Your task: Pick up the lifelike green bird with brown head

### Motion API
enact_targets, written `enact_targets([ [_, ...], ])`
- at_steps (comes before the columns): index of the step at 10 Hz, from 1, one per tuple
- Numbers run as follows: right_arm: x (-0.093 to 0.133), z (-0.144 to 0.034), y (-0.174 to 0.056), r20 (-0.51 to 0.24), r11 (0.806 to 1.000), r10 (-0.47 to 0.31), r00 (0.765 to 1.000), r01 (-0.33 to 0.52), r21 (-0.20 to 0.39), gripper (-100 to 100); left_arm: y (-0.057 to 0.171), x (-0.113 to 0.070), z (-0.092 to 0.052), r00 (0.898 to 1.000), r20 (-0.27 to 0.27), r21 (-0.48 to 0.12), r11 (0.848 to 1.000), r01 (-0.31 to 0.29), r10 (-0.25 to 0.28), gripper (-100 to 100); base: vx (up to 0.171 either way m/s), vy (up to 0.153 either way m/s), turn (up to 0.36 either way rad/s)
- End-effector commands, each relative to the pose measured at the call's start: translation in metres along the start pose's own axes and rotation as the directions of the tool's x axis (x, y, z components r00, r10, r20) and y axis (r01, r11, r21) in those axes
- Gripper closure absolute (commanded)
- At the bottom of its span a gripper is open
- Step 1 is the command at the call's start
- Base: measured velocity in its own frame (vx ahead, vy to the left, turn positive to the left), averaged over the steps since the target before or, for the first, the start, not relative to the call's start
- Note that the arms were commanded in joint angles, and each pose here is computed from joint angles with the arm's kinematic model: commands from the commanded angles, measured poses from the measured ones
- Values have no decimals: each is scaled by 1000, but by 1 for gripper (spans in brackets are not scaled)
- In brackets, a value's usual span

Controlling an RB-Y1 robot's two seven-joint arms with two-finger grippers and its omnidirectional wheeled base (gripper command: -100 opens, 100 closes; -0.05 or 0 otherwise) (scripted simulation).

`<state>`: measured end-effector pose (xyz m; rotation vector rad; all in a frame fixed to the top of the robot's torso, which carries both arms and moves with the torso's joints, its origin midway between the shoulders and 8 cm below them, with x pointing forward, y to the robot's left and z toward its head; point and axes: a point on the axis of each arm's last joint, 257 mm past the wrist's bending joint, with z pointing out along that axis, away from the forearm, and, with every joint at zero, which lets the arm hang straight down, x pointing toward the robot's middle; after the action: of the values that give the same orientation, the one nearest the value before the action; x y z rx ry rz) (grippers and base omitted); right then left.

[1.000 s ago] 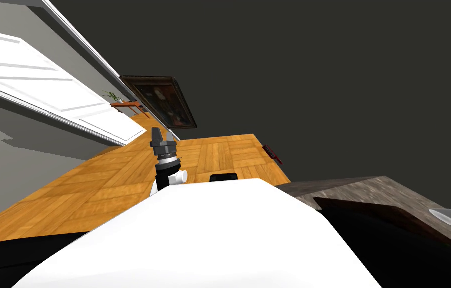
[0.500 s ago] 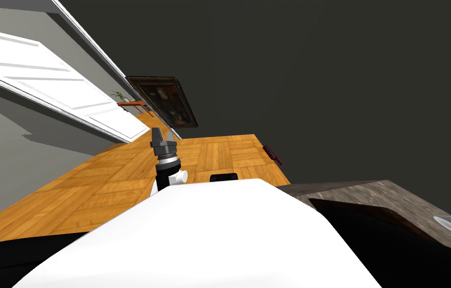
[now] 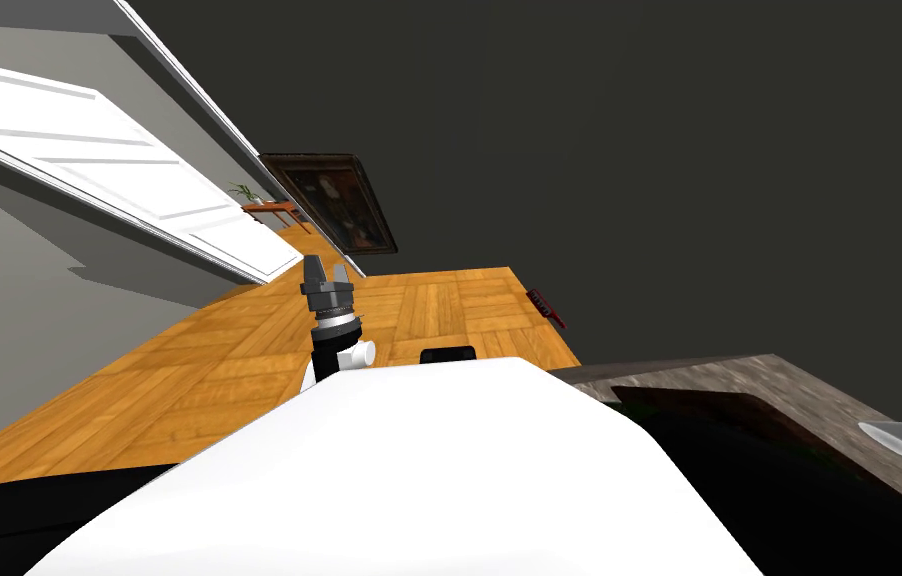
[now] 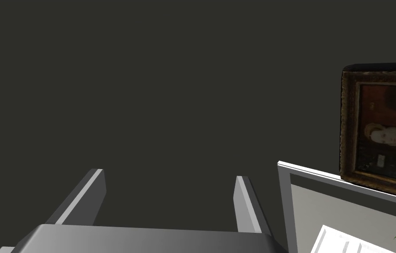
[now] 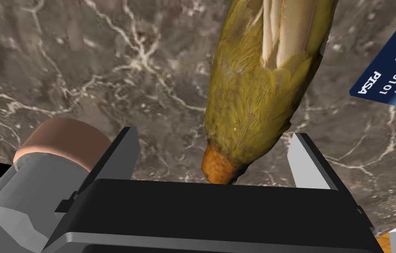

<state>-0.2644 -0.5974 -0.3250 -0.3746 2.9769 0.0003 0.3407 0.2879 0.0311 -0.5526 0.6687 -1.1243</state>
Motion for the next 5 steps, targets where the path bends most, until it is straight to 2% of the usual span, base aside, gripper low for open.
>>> enact_targets([
  [1,-26,13,-19,23,1000,-6,1000,6,8,-100,0,0,0,1000,0,0,1000,0,0,0,-125,26,30],
  [2,-30,12,-21,19,1000,-15,1000,15,-7,-100,0,0,0,1000,0,0,1000,0,0,0,-129,33,27],
  [3,-32,11,-26,17,1000,-24,1000,24,-5,-100,0,0,0,1000,0,0,1000,0,0,0,-53,18,-4],
  [4,-57,24,-38,41,1000,-18,999,18,1,-100,0,0,0,1000,0,0,1000,0,0,0,-115,43,28],
  [5,-60,23,-40,35,1000,-23,999,23,-10,-100,0,0,0,1000,0,0,1000,0,0,0,-118,31,28],
])
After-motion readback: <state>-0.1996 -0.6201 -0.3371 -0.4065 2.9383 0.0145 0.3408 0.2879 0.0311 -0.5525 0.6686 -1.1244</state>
